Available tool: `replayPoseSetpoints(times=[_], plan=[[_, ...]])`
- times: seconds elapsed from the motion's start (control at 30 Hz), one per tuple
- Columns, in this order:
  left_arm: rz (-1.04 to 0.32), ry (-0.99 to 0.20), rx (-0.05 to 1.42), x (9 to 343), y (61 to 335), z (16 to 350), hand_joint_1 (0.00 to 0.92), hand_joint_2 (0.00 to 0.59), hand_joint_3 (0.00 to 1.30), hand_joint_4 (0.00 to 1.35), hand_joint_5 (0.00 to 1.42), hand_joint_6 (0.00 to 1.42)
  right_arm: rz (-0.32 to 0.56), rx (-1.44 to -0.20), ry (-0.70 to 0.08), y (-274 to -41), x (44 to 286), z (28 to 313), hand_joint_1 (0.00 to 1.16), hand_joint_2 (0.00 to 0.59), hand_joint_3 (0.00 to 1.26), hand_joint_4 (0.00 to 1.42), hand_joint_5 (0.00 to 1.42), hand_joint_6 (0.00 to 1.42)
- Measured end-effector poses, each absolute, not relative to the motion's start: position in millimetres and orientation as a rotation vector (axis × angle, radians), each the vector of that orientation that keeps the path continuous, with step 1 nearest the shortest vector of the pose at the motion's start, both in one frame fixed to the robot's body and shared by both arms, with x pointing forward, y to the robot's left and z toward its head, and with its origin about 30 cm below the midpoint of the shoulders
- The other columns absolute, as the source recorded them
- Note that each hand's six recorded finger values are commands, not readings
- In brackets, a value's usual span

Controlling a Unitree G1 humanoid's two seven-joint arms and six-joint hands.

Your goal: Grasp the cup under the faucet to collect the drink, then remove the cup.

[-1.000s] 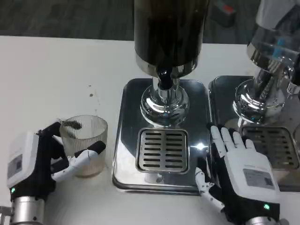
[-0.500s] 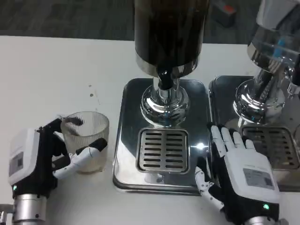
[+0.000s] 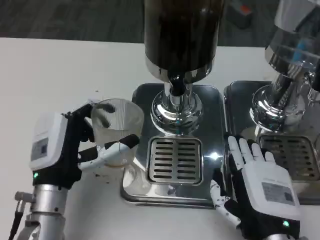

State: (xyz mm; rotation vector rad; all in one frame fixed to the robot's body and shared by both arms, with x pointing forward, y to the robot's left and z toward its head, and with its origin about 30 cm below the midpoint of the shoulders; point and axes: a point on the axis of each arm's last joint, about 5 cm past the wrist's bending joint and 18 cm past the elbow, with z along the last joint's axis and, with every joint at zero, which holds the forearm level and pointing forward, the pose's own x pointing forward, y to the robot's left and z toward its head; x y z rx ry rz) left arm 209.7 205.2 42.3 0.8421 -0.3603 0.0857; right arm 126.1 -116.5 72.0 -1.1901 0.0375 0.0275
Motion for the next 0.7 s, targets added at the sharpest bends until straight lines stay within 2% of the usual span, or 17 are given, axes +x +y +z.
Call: replayPoseSetpoints(times=[0.33,0.7], plan=[[-0.044,-0.369,0.843,224,170,33,0.445,0.066,0.78,0.84,0.96,1.01,0.013,-1.181,0.052,-115,124,72,0.19,0.56,0.0,0.0,0.0,0.0],[-0.068,-0.425,0.902,232,157,27,0.419,0.053,0.74,0.8,0.93,1.01,-0.029,-1.164,0.076,-114,123,71,0.19,0.56,0.0,0.0,0.0,0.0]])
